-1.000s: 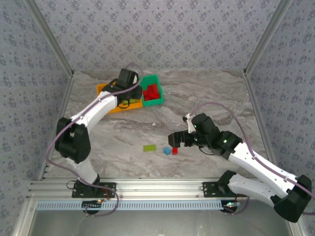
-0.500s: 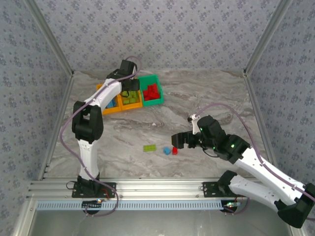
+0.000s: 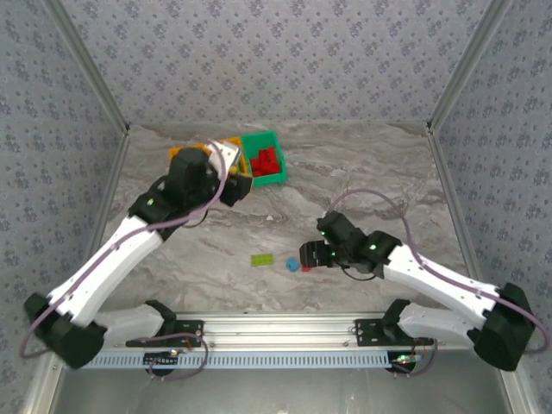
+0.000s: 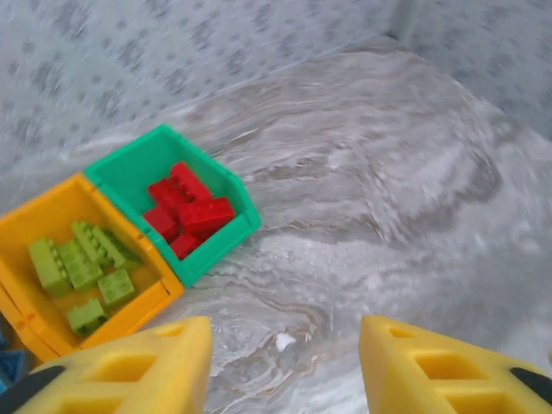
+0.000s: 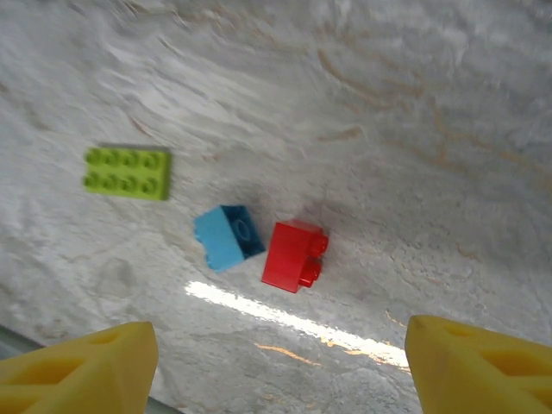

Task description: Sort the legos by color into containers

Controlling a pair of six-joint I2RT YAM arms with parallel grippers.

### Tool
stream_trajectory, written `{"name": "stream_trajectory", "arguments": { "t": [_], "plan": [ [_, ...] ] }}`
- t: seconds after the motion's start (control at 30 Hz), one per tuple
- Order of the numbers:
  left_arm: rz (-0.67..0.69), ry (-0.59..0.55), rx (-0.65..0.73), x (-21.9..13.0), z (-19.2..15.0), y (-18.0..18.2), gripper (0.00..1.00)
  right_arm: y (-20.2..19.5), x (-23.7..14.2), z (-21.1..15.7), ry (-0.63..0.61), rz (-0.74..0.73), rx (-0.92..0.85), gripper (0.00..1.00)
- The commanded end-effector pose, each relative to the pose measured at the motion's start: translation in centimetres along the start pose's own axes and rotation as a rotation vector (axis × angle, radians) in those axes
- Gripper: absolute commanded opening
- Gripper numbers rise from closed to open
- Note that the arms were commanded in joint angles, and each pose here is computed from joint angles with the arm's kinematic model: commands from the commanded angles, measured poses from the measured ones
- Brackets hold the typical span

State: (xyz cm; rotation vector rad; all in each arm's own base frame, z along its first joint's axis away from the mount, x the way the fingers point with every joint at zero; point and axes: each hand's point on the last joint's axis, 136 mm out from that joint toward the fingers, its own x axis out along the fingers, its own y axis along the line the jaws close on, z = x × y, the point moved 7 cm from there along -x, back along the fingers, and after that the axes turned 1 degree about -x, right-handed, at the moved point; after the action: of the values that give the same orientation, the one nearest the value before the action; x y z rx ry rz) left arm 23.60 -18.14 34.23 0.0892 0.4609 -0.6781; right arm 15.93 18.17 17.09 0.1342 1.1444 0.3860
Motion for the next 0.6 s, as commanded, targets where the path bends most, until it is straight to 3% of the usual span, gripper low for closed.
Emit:
{"name": "stream_trajectory", "arguments": {
  "t": [0.0, 0.1, 0.23, 0.3, 0.43, 0.57],
  "plan": [
    [-0.211, 0.04, 0.288, -1.3, -3.8, -2.7, 0.58, 0.1, 2.1, -0.4, 0.021, -0.063, 0.11, 0.76],
    [-0.446, 0.028, 0.499, -3.4, -7.5, -5.3, 0.67, 0.5, 3.9, -0.3, 0.028, -0.074, 0.153, 0.72],
    [-0.569, -0.014, 0.649, -3.9, -10.2, -6.6, 0.75, 0.4, 5.5, -0.2, 0.034, -0.106, 0.17, 0.59],
    [-0.592, 0.003, 0.707, -3.9, -11.1, -6.7, 0.82, 0.0, 6.2, -0.4, 0.042, -0.14, 0.183, 0.53],
    [-0.607, 0.076, 0.747, -3.6, -12.5, -6.5, 0.99, -0.4, 7.5, -0.8, 0.047, -0.154, 0.208, 0.49],
    [-0.596, 0.131, 0.746, -3.4, -13.4, -6.1, 0.99, -0.9, 8.1, -1.2, 0.05, -0.171, 0.226, 0.4]
  ]
}}
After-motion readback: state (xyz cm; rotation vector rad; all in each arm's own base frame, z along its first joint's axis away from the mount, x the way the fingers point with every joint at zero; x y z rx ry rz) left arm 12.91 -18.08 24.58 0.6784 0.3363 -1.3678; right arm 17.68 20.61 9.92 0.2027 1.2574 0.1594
